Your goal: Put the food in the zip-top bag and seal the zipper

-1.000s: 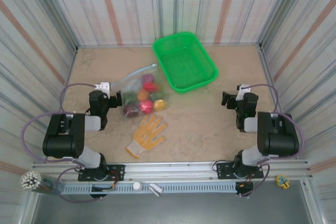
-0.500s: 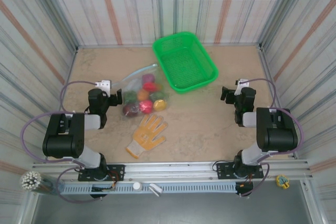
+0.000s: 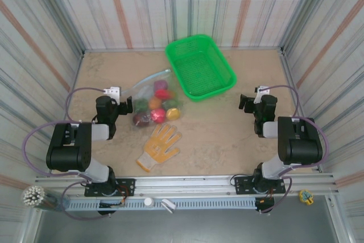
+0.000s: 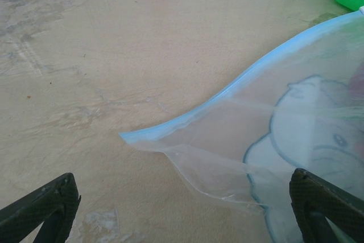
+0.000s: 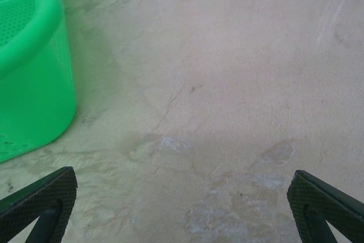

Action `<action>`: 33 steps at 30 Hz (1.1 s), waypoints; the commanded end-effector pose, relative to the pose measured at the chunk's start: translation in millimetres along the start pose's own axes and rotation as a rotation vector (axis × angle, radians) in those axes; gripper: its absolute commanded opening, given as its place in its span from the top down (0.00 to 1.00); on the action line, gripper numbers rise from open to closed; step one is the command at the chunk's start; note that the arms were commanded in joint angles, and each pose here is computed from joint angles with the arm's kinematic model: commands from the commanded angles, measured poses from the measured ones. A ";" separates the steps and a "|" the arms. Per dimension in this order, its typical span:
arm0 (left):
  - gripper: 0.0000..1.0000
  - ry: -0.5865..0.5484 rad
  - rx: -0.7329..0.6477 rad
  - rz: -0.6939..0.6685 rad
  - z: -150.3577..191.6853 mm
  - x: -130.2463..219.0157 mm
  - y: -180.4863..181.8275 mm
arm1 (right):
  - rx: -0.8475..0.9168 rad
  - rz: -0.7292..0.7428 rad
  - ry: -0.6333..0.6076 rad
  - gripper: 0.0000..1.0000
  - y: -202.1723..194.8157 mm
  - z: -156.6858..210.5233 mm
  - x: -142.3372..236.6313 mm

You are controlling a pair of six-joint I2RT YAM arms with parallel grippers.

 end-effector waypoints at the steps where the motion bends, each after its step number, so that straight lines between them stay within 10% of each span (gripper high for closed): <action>1: 0.01 -0.027 -0.010 -0.017 -5.5 0.6 0.3 | 0.013 -0.023 -0.022 0.01 -0.6 -4.9 0.2; 33: 0.01 -0.020 -0.013 -0.022 -5.0 -0.8 0.0 | 0.018 -0.008 -0.027 0.01 -0.4 -5.4 1.6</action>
Point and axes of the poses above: each hand's point on the last joint's axis, 136 mm out from that joint toward the fingers, its own x axis back along the fingers, its own y axis along the line the jaws close on, z = x × y, the point moved 5 cm from there along x, back along the fingers, and after that the axes turned 12 degrees about x, right-handed, at the moved point
